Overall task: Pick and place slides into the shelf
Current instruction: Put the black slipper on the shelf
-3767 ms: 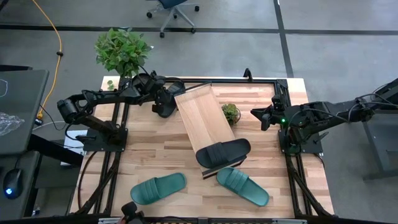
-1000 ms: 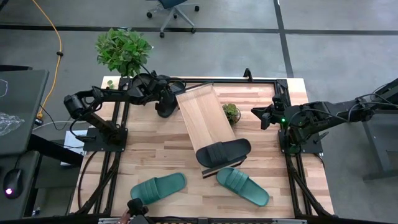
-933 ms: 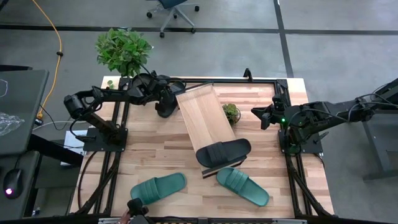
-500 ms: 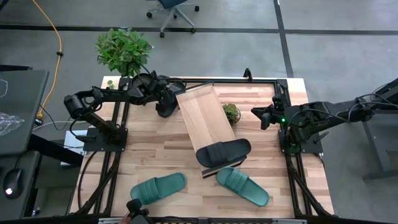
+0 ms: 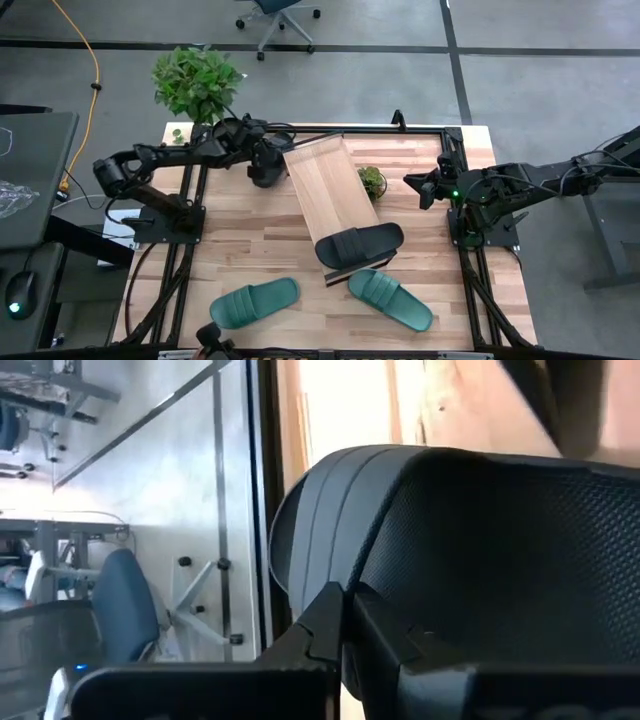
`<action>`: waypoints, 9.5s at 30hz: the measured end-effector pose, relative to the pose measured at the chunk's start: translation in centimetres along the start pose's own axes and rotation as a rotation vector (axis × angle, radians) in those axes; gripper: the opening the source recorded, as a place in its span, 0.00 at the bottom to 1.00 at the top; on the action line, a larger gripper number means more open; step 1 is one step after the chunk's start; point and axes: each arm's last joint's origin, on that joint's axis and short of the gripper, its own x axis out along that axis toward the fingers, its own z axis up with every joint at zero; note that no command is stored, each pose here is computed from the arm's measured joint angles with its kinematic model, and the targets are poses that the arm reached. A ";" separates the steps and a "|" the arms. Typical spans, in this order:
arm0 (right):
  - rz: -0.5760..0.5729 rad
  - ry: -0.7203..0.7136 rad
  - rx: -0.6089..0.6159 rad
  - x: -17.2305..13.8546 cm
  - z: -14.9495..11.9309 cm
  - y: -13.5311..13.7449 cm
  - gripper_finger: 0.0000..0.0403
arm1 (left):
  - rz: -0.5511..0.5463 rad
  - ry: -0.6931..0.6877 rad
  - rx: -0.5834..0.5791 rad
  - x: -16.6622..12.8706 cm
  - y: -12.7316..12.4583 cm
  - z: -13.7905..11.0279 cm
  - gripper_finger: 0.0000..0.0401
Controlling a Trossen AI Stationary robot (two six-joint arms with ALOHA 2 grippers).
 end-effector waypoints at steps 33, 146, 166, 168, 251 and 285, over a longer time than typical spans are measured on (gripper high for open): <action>0.009 0.019 -0.048 0.0 -0.1 0.0 0.15 | -0.068 0.058 0.008 -9.3 -4.6 2.4 0.00; 0.376 -0.008 0.283 10.3 1.6 5.4 0.62 | 0.300 -0.196 -0.209 -20.4 2.0 29.9 0.00; 0.352 -0.002 0.260 10.3 1.4 5.2 0.13 | 0.294 -0.196 -0.162 -20.5 2.0 29.8 0.07; 0.347 -0.009 0.260 10.3 1.5 5.2 0.13 | 0.294 -0.195 -0.148 -20.5 2.0 29.8 0.09; 0.547 0.326 -0.361 4.6 0.6 2.5 0.12 | -0.966 -0.563 -0.626 -15.2 12.1 24.1 0.63; 0.557 0.318 -0.384 4.6 0.6 2.5 0.12 | -1.000 -0.525 -0.634 -13.5 10.8 25.4 0.08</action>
